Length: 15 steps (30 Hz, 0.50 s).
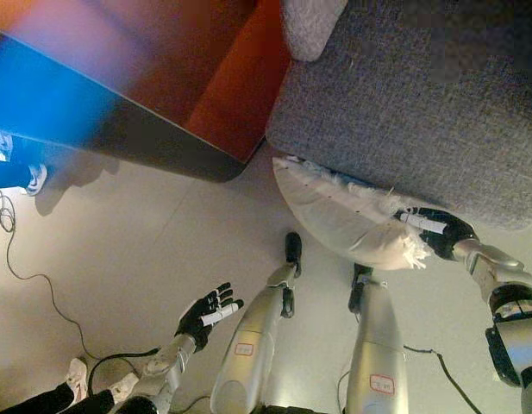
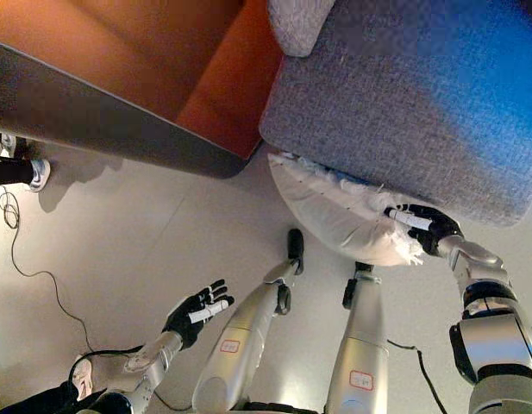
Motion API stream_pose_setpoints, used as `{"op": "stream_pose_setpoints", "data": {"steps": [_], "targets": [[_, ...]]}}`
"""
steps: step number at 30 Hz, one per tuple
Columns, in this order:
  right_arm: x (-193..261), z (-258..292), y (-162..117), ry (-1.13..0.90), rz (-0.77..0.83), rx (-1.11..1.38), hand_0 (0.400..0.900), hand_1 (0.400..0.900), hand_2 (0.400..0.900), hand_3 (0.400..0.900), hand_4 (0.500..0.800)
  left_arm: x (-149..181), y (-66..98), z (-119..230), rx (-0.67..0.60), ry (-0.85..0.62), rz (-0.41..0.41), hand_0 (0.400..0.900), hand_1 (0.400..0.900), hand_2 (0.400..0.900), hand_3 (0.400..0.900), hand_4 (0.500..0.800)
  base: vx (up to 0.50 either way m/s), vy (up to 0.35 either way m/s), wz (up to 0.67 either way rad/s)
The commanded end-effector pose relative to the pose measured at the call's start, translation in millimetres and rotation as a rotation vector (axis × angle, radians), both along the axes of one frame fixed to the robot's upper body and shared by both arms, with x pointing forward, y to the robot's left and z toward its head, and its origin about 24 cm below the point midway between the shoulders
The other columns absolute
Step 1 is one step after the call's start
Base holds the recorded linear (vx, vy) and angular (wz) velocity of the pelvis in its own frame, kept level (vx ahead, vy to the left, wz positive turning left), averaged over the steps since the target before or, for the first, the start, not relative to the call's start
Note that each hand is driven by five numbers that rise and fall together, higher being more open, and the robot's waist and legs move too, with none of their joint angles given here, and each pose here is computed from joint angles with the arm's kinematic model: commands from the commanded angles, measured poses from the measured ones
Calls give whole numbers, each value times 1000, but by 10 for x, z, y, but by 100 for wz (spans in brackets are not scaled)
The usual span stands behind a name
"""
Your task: Pick up the pillow and put it on the sofa.
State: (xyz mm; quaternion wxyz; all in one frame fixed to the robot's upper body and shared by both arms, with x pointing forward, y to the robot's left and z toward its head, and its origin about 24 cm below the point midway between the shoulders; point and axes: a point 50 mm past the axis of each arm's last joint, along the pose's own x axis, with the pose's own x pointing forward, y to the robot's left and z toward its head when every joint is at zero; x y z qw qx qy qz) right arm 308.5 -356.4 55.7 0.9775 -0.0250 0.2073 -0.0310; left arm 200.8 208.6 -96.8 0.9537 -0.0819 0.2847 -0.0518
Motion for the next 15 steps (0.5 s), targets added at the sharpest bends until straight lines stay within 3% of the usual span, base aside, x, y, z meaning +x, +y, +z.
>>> {"op": "stream_pose_setpoints", "data": {"steps": [1, 10, 15], "targets": [[31, 382, -84, -207, 103, -39, 400, 400, 400, 400, 500, -403, 267, -178, 45, 116, 81, 900, 900, 900, 900, 800, 97, -74, 0], [-286, -139, 113, -123, 221, 32, 400, 400, 400, 400, 500, -639, 518, -271, 114, 225, 130, 900, 900, 900, 900, 800, 113, -71, -2], [-392, -263, 252, -85, 295, 55, 400, 400, 400, 400, 500, -850, 565, -358, 137, 302, 157, 900, 900, 900, 900, 800, 156, -40, -5]]}}
